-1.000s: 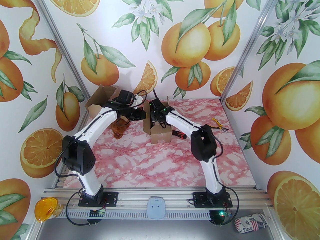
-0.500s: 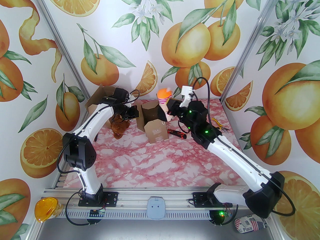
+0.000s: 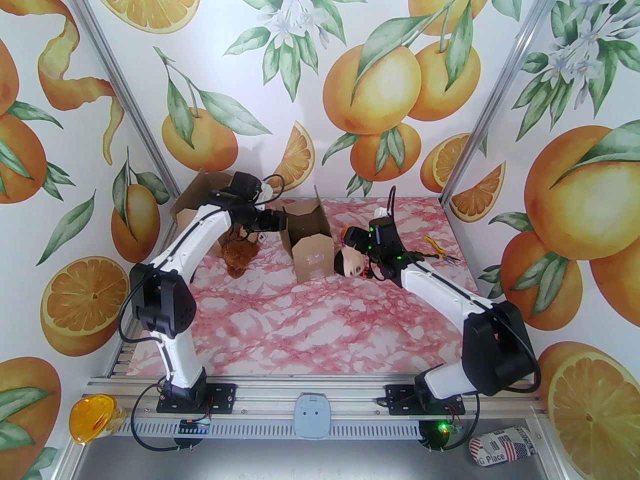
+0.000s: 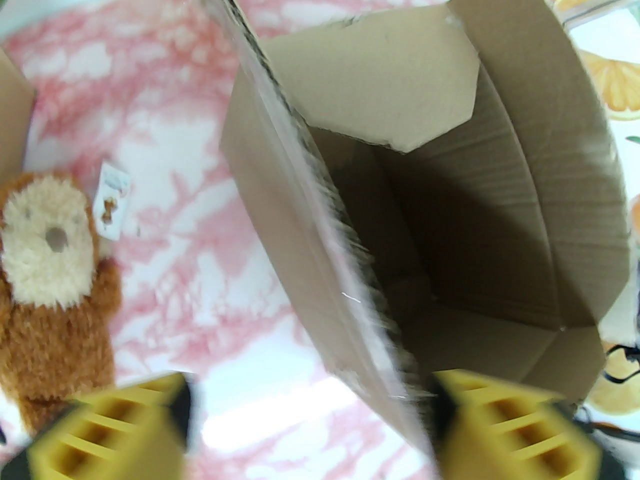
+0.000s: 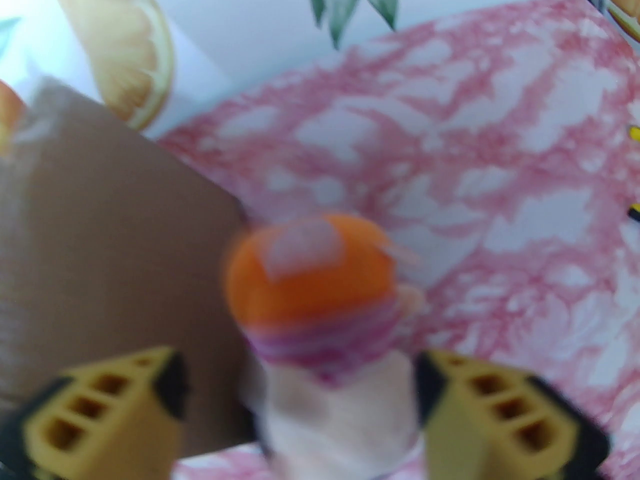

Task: Unpack the express box

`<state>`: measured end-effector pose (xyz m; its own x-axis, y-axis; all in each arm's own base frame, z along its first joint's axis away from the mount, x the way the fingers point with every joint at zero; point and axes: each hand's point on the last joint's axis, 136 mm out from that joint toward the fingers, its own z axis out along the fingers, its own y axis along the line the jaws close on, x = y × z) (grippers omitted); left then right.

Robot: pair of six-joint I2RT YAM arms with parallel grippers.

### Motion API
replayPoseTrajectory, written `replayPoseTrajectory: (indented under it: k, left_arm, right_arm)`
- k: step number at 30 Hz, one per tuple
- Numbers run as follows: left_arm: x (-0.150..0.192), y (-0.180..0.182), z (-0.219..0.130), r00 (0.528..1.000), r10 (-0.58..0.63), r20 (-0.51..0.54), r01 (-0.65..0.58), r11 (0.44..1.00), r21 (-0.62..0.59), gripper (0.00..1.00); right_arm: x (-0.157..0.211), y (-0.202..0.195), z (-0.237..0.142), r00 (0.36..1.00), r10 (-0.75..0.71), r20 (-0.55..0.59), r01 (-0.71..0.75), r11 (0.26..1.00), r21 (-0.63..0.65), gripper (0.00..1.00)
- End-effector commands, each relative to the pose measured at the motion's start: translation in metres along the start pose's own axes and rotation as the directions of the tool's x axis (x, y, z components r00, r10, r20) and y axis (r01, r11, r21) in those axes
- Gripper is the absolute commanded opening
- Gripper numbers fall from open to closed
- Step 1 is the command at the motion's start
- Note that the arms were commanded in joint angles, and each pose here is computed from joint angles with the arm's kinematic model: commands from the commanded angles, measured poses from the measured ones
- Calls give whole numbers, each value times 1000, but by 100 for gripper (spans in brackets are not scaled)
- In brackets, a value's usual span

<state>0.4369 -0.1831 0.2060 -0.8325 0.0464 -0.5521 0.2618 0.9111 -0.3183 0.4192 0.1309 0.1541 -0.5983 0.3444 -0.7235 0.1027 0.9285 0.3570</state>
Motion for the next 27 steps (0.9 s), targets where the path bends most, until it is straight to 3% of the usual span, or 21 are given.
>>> replayPoseTrajectory:
  k: [1,4,7,9,12,15,16,17,18,19,20,21,22,23,25,27]
  left_arm:
    - [-34,2,-57,928,186,322,-155,981,-119,100]
    - [-13,30,-98,819,371,439,-232,912,-337,100]
    - [29,88,-112,796,432,425,-177,836,-519,100]
    - [59,123,-102,796,449,406,-154,799,-582,100]
    - [83,159,-84,779,400,483,-60,814,-578,100]
    - [89,168,-65,716,401,571,-33,837,-547,100]
    - [89,171,-55,705,380,599,-32,860,-509,100]
    - [84,174,-51,686,378,622,-24,866,-499,100]
    - [80,176,-43,686,365,629,-20,874,-485,100]
    - [77,178,-28,712,361,603,-50,882,-469,100]
    - [79,180,-11,729,365,579,-76,884,-462,100]
    - [79,181,-4,709,382,593,-87,882,-464,100]
    - [80,186,-6,717,363,595,-49,878,-477,100]
    - [83,190,-5,752,336,568,-38,881,-471,100]
    - [79,183,1,731,369,574,-88,885,-457,100]
    - [80,184,1,749,366,553,-82,879,-470,100]
  right_arm:
    - [-17,-28,-19,983,-134,127,116,984,138,100]
    - [-20,-54,-48,933,-253,257,203,957,206,100]
    - [-7,-92,-63,904,-340,260,262,920,293,99]
    - [-7,-111,-70,902,-324,284,234,922,309,99]
    - [9,-122,-59,871,-372,320,281,913,297,99]
    - [-3,-106,-59,781,-414,467,334,910,247,100]
    - [-9,-107,-50,768,-415,488,328,909,257,100]
    - [-7,-125,-33,813,-411,413,260,890,375,100]
    - [-18,-129,-26,799,-440,409,226,850,475,100]
    - [-17,-132,-17,840,-430,330,234,837,495,100]
    - [-18,-142,-19,859,-390,332,193,847,496,100]
    - [-20,-146,-26,840,-382,385,156,850,504,100]
    - [-19,-145,-29,834,-379,402,154,858,490,100]
    - [-17,-145,-29,842,-377,386,161,859,486,100]
    - [-18,-141,-28,825,-398,401,174,854,490,100]
    - [-17,-143,-21,850,-386,359,183,854,486,100]
